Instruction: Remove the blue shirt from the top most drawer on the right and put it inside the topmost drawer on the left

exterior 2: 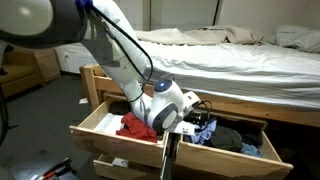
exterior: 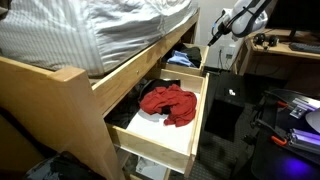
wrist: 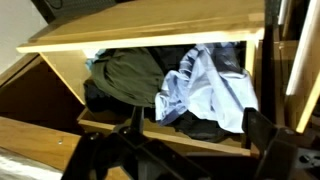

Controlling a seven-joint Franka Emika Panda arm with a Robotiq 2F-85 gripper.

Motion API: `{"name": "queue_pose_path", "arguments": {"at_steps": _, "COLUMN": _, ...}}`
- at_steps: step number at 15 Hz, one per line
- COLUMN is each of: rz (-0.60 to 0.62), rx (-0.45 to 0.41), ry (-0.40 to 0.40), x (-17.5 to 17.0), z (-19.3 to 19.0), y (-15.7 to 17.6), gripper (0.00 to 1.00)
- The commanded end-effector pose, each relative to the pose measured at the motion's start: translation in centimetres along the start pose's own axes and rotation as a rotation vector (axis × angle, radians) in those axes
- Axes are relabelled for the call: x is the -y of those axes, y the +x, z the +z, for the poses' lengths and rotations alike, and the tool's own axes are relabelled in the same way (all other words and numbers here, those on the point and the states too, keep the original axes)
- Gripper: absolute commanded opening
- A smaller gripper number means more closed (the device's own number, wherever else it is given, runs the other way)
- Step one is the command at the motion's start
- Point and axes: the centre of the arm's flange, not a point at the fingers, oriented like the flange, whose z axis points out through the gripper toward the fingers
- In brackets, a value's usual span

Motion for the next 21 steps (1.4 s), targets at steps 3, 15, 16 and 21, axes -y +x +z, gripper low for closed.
{"name": "queue_pose_path", "arguments": {"at_steps": 3, "rz": 0.029, "rx": -0.069, "ry": 0.135, "x": 4.8, "z": 1.9, "y": 2.5, "gripper": 1.0}}
{"name": "queue_pose_path", "arguments": {"at_steps": 15, "rz": 0.1, "rx": 0.111, "ry": 0.294, "x": -1.2, "z": 5.2, "y": 8.6, "gripper": 1.0}}
{"name": "queue_pose_path", "arguments": {"at_steps": 16, "rz": 0.09, "rx": 0.155, "ry": 0.31, "x": -1.5, "z": 5.4, "y": 9.1, "gripper": 1.0}}
{"name": "queue_pose_path", "arguments": {"at_steps": 21, "rz": 0.096, "rx": 0.19, "ry": 0.353, "x": -0.6, "z": 4.9, "y": 8.0, "gripper": 1.0}}
